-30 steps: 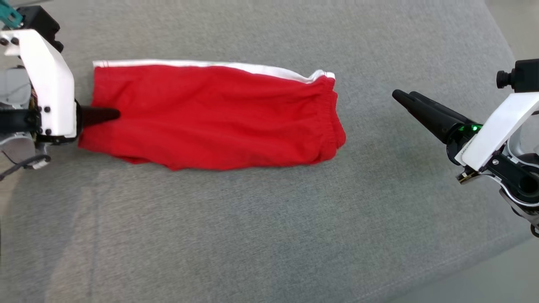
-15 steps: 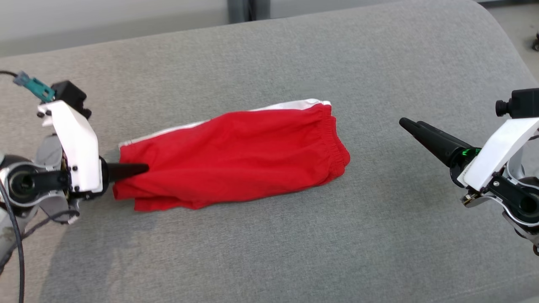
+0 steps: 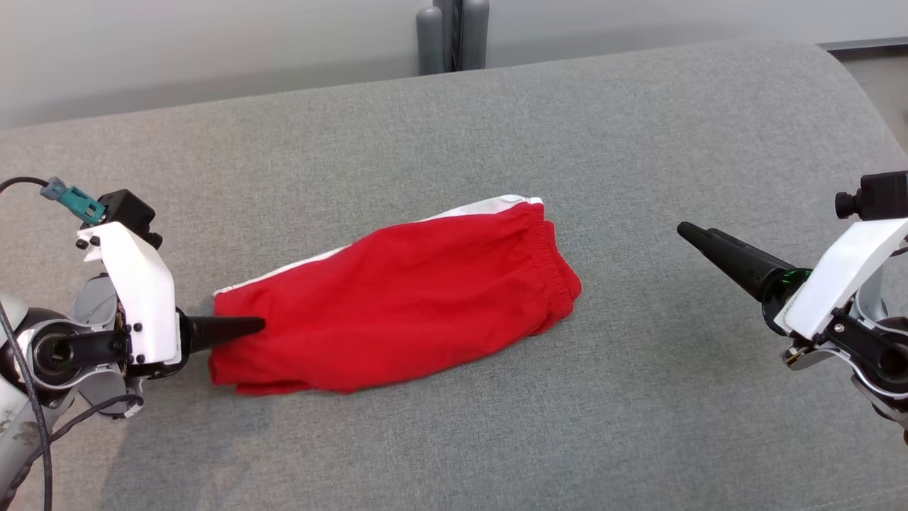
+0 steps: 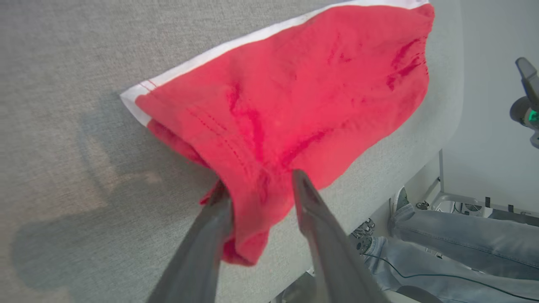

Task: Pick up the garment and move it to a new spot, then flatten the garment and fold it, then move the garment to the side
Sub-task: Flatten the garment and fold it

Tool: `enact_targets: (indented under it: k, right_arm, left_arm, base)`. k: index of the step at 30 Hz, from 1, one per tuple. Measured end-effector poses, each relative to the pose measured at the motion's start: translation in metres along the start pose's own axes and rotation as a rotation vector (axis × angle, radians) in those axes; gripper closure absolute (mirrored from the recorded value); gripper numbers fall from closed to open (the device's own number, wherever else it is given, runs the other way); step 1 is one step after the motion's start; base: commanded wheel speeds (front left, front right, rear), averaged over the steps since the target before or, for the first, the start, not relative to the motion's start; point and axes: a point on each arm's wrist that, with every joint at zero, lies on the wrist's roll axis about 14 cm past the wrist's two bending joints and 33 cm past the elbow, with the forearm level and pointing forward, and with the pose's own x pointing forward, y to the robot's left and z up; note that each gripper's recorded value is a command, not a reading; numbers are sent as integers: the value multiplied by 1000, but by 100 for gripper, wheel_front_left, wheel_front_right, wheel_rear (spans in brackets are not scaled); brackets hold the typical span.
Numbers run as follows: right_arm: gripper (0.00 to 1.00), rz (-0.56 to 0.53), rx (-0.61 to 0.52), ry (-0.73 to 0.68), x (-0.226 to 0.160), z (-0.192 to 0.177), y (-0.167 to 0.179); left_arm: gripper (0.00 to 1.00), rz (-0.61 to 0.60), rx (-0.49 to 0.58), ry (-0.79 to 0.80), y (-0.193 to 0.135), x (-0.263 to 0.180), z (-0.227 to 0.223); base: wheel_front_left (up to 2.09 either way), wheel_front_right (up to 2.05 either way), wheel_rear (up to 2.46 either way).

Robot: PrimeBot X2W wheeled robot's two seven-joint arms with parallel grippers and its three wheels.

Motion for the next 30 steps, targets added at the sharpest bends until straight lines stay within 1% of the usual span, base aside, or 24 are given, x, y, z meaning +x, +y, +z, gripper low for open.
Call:
enact_targets:
  k: [5,8,10,14,18,23,24,26,27,30]
  right_arm:
    - [0,10,-15,-15,-4,4,6]
    - [0,19,-24,-42,-7,8,10]
    - [0,32,-46,-86,-7,15,15]
    - [0,41,-99,-198,-8,35,21]
    - [0,42,-151,-260,-6,42,22]
    - [0,31,-185,-323,1,50,20]
    - [0,24,-187,-326,3,49,18]
    - [0,20,-192,-324,9,43,17]
    - [0,16,-195,-320,13,39,17]
    - [0,5,-225,-332,21,37,16]
  left_arm:
    - [0,0,19,-50,-6,-11,5]
    - [0,19,76,-122,-8,-25,15]
    - [0,40,113,-203,-8,-39,28]
    - [0,44,192,-379,-19,-68,51]
    - [0,92,254,-509,-19,-90,55]
    - [0,149,263,-717,-14,-115,56]
    - [0,172,265,-771,-11,-123,57]
    - [0,257,303,-869,0,-139,56]
    - [0,284,301,-923,3,-146,56]
    - [0,314,281,-1042,4,-154,44]
  base:
    - [0,0,0]
    - [0,0,0]
    - [0,0,0]
    - [0,0,0]
    - [0,0,0]
    - [0,0,0]
    - [0,0,0]
    - [0,0,0]
    - [0,0,0]
    - [0,0,0]
